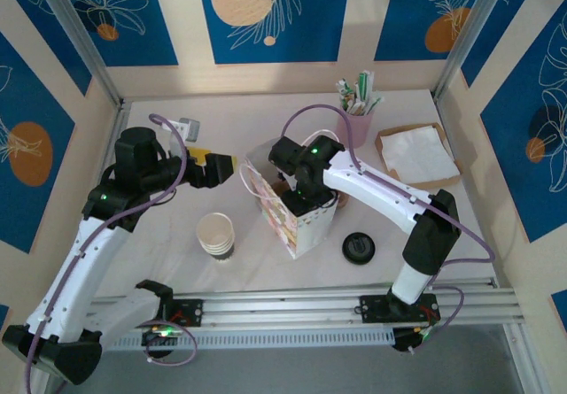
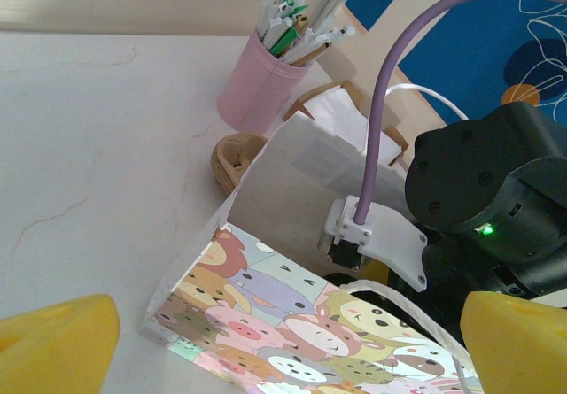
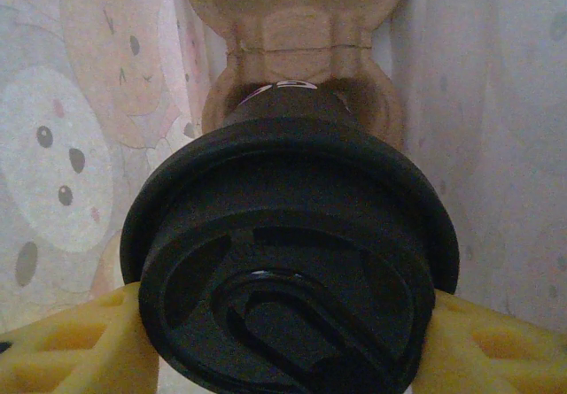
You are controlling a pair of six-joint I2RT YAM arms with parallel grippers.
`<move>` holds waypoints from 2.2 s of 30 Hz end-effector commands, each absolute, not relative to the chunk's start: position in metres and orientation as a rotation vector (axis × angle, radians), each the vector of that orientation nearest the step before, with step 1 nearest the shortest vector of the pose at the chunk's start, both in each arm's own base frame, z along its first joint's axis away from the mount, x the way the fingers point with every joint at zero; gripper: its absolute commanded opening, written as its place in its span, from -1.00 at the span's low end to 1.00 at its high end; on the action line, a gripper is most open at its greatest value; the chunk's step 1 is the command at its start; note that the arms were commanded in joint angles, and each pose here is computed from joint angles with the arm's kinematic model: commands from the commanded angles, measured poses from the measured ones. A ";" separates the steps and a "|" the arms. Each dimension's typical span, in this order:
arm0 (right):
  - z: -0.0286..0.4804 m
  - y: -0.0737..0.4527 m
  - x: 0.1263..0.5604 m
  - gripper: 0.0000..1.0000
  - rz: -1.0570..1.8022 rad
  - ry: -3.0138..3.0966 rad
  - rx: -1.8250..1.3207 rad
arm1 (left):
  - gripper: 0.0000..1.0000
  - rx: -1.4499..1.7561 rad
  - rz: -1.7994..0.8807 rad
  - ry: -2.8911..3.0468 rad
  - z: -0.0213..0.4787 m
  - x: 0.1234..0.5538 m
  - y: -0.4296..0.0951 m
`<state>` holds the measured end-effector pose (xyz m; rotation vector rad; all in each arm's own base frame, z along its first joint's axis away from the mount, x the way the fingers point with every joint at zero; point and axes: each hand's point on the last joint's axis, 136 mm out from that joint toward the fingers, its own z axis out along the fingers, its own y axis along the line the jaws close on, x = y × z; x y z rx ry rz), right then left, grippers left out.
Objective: Pack the takeout coffee
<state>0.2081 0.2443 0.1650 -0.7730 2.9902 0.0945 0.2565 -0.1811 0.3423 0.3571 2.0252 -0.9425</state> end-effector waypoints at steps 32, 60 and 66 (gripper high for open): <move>0.167 0.233 0.198 0.22 0.056 3.071 -0.738 | 0.97 0.390 -0.927 1.998 0.350 0.254 -0.183; 0.167 0.233 0.197 0.22 0.051 3.080 -0.734 | 0.97 0.389 -0.926 1.998 0.350 0.254 -0.182; 0.168 0.231 0.197 0.23 0.040 3.085 -0.728 | 0.97 0.391 -0.926 1.998 0.350 0.253 -0.183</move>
